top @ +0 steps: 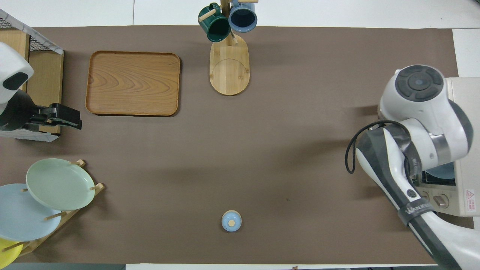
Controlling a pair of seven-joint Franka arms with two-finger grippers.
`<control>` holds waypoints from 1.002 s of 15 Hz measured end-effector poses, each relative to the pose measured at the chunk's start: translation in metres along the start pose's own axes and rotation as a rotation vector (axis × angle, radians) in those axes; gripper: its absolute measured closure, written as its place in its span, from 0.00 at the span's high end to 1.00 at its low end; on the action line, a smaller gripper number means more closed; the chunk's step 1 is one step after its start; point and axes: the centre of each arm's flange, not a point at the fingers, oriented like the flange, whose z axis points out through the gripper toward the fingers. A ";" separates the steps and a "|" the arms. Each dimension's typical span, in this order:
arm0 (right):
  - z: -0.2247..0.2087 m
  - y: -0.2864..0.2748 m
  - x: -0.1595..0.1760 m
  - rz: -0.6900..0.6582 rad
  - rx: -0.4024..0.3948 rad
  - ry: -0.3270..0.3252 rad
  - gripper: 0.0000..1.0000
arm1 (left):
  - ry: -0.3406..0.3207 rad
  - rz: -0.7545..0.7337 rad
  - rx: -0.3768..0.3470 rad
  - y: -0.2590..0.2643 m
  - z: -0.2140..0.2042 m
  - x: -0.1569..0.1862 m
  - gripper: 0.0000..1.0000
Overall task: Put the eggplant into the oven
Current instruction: 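Push the oven door up closed with the right gripper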
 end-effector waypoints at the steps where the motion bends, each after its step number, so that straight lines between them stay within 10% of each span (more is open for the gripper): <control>1: -0.005 0.015 -0.007 -0.001 0.005 0.004 0.01 | 0.000 0.000 0.000 0.000 0.000 0.000 1.00; 15: -0.024 0.102 -0.064 0.072 0.133 -0.032 0.01 | 0.000 0.000 0.000 0.000 0.000 0.000 1.00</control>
